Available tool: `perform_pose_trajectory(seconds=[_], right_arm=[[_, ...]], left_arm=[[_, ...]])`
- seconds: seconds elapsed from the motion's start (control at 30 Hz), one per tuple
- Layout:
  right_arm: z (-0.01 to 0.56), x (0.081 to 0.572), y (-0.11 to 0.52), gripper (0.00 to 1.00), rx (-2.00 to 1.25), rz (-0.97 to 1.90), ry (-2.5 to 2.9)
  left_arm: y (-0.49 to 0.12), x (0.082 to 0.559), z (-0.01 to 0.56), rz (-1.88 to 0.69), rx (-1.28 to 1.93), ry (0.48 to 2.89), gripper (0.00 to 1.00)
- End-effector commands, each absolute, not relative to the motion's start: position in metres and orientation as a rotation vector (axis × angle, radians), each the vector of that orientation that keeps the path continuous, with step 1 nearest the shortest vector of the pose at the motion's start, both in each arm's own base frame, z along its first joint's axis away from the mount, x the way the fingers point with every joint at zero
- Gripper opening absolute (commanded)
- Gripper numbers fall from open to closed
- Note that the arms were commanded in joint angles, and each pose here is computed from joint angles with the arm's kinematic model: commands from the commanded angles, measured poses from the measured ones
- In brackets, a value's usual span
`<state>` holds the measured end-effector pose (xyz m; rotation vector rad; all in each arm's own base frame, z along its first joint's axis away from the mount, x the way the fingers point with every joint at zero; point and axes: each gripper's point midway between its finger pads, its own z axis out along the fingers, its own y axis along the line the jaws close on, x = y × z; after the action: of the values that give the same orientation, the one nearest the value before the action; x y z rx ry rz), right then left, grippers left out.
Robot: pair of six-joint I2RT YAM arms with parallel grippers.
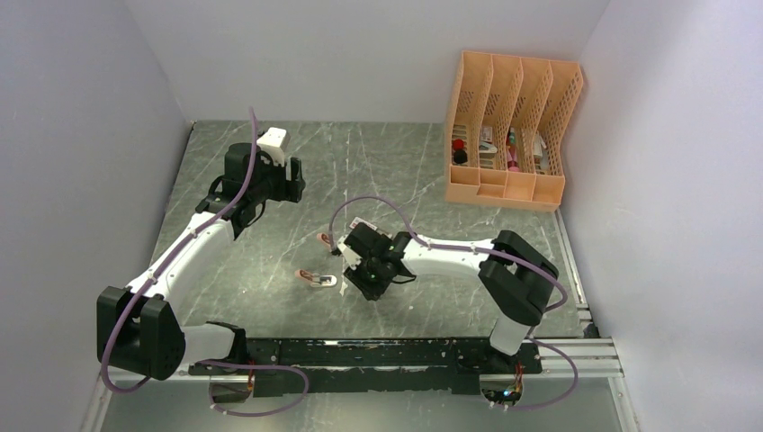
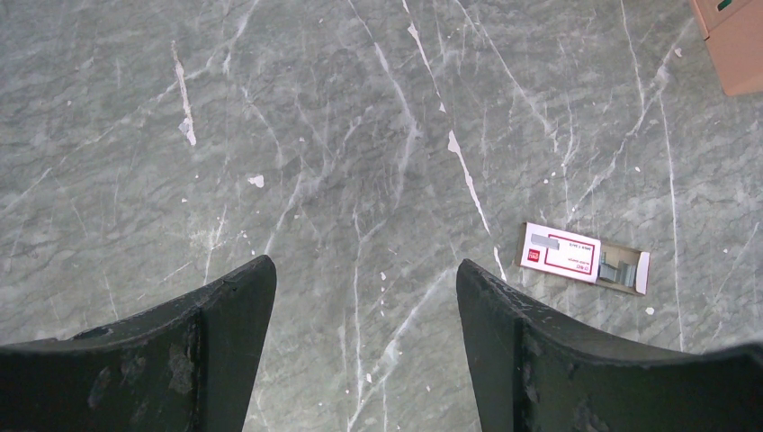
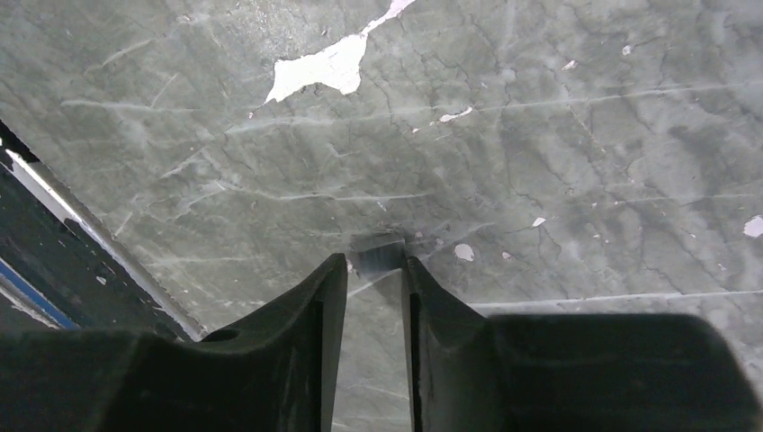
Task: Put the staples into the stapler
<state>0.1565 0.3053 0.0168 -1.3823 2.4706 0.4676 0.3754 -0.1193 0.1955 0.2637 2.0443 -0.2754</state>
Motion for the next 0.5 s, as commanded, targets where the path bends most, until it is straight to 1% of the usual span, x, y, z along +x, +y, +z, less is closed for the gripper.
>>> perform_pose_trajectory(seconds=[0.0,0.23,0.37,0.47], right_arm=[[0.016,0.155,0.306,0.36,-1.379,0.456,2.493],[0.041,0.163,0.320,0.55,-1.273,0.524,2.438],[0.057,0.174,0.325,0.60,-1.136,0.539,2.406],[0.053,0.175,0.318,0.61,-1.052,0.520,2.427]], left_arm=[[-0.118,0.374,0.198,-0.262,0.265,2.035,0.78],[-0.119,0.374,0.198,-0.267,0.268,2.036,0.78],[-0.119,0.374,0.199,-0.269,0.269,2.034,0.78],[-0.119,0.374,0.199,-0.269,0.268,2.032,0.78]])
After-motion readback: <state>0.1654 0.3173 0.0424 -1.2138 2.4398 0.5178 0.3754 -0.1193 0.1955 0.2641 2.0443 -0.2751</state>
